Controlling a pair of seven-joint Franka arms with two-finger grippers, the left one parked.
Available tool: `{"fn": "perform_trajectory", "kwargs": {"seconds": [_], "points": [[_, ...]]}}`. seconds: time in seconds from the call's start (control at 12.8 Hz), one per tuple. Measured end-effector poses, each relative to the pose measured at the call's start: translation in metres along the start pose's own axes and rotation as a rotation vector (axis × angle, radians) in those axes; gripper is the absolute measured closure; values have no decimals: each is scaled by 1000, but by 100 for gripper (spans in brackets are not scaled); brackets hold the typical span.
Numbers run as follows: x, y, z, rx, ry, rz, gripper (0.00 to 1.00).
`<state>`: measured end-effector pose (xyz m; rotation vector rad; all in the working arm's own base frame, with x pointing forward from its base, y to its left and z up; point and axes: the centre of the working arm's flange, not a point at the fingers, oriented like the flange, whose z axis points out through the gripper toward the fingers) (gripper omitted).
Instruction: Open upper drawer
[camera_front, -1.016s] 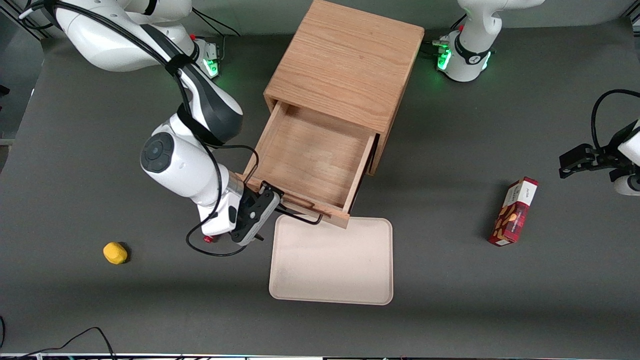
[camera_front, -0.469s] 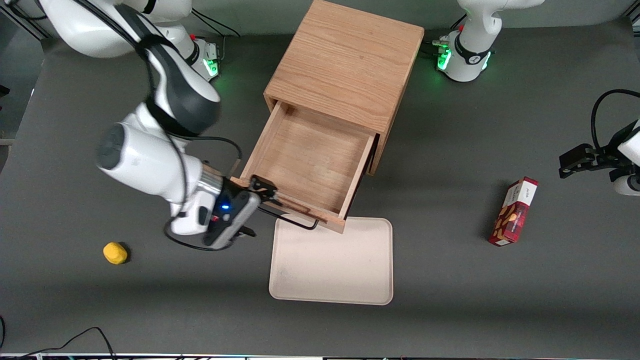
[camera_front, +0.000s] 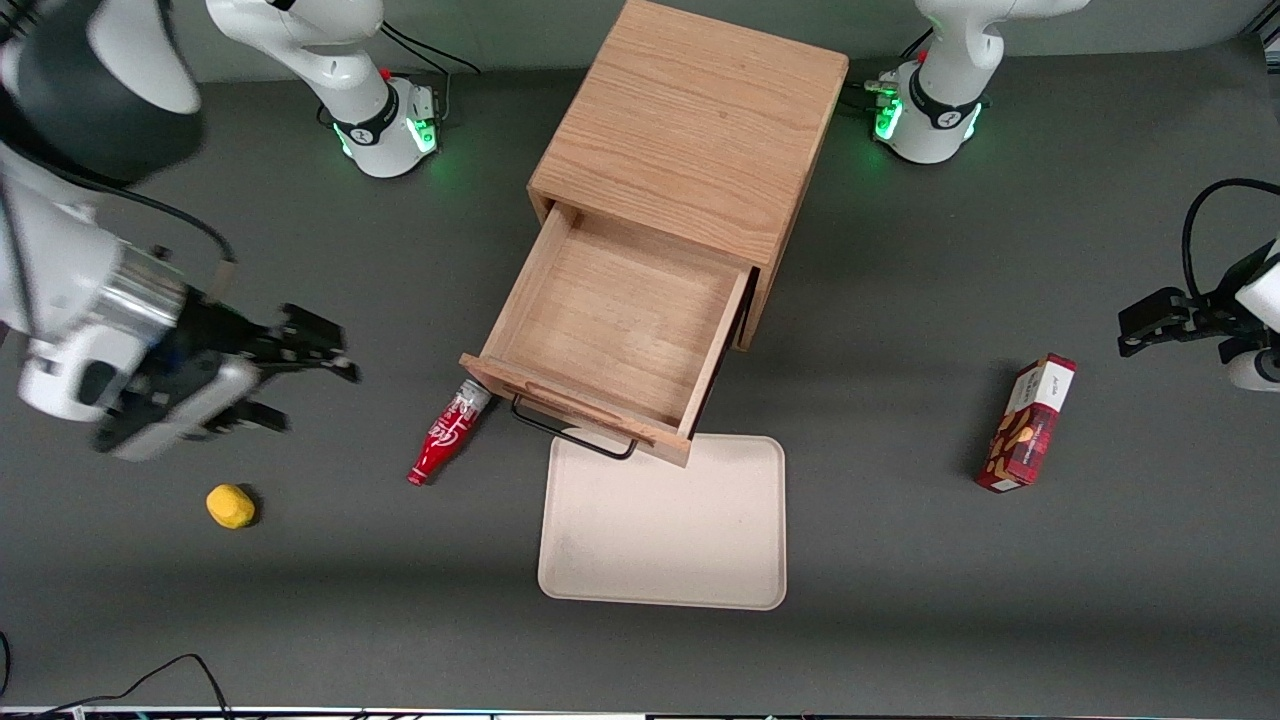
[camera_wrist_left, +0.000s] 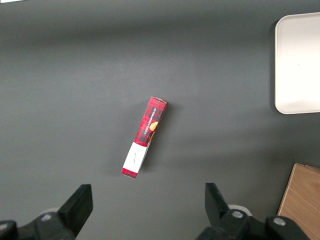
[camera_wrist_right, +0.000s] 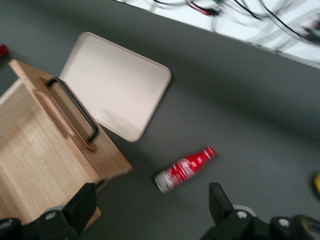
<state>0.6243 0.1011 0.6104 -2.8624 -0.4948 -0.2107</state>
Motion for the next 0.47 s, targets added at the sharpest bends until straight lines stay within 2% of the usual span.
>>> {"fn": "perform_trajectory", "kwargs": {"seconds": [0.31, 0.47], "points": [[-63, 39, -39, -183, -116, 234, 0], [-87, 44, -35, -236, -154, 270, 0]]}}
